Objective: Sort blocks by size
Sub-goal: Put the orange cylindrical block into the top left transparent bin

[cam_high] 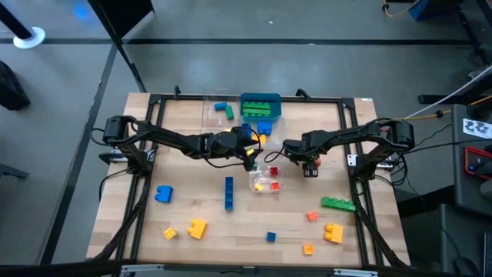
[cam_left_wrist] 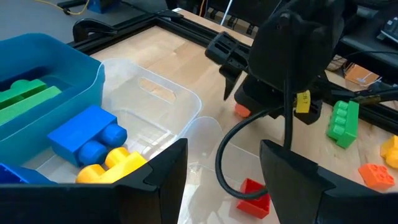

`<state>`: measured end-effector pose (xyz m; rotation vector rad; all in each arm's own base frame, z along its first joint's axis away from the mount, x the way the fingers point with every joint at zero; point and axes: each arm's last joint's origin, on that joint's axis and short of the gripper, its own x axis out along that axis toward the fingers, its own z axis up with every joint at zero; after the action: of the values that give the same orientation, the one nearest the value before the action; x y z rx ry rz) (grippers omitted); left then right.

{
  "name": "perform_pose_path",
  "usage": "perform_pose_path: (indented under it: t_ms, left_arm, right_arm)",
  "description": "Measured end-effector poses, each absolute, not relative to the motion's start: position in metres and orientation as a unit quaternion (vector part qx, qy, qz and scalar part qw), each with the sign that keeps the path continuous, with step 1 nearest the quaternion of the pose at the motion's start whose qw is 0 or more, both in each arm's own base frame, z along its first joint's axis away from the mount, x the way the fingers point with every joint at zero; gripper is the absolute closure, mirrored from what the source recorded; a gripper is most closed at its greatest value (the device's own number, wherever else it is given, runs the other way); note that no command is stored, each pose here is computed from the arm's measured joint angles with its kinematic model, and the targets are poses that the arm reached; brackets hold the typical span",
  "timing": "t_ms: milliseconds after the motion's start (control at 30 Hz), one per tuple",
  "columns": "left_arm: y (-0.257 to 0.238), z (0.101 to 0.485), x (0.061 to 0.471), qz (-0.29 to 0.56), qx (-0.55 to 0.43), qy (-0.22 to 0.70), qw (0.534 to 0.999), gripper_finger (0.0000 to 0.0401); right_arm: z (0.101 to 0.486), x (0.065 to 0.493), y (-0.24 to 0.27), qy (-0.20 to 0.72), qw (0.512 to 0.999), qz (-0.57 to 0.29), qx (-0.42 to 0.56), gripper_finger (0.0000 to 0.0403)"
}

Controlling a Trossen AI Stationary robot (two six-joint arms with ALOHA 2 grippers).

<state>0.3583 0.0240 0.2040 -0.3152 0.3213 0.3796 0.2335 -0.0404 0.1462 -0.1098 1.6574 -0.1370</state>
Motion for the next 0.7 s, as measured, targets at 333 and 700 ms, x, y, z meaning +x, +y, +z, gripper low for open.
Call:
perform_pose_path:
  t_ms: [333,700]
  left_arm:
    - [0.024,0.205,0.359,0.186,-0.156,0.155,0.958,0.0217]
    - [0.021,0.209,0.359,0.18,-0.158,0.136,0.961,0.0217]
  right_arm:
    - [0.136,0.222,-0.037,0.75,0.66,-0.044,-0.021,0.0141]
    - [0.14,0.224,-0.036,0.758,0.652,-0.021,-0.02,0.027]
